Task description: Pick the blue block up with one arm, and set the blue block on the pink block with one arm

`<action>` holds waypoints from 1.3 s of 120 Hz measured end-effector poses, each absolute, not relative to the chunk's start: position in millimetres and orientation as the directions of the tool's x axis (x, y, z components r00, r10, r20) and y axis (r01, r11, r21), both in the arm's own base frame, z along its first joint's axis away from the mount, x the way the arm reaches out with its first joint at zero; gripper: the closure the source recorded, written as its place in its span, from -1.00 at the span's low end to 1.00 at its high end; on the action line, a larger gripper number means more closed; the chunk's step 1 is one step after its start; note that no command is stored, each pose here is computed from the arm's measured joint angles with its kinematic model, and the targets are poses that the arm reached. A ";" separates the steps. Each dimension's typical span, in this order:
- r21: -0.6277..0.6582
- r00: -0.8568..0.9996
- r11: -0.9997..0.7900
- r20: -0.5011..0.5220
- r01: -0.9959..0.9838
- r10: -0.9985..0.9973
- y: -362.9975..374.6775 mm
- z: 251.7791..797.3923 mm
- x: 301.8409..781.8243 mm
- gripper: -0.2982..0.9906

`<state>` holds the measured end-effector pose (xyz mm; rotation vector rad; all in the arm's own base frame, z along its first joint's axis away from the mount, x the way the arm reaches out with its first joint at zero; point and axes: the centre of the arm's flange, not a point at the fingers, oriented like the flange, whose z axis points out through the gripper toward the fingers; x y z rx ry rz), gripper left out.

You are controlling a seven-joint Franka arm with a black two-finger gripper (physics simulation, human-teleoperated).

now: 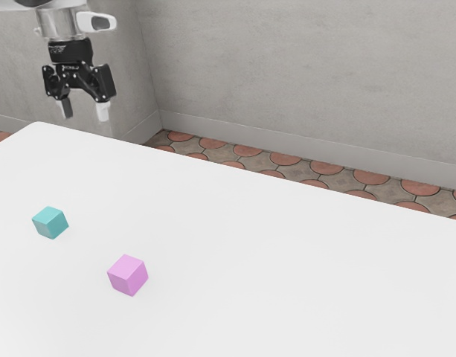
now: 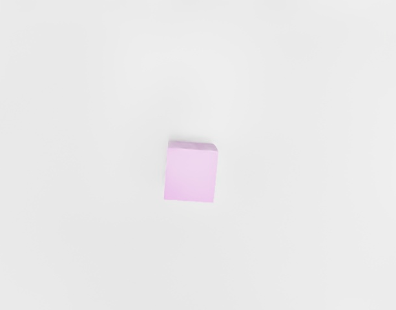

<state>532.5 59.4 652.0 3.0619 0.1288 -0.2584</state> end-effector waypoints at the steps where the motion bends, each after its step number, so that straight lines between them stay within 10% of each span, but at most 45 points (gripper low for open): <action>1: 0.059 0.983 -0.994 -0.164 0.090 0.080 60.4 652.3 533.5 -0.54; 60: -0.029 0.989 -0.998 0.136 -0.060 -0.063 -19.1 785.5 511.3 -0.54; 109: -0.166 0.986 -0.985 -0.163 -0.052 -0.024 21.3 574.0 582.5 -0.54; 156: -0.147 0.999 -0.989 -0.026 -0.035 -0.032 50.7 558.7 598.6 -0.54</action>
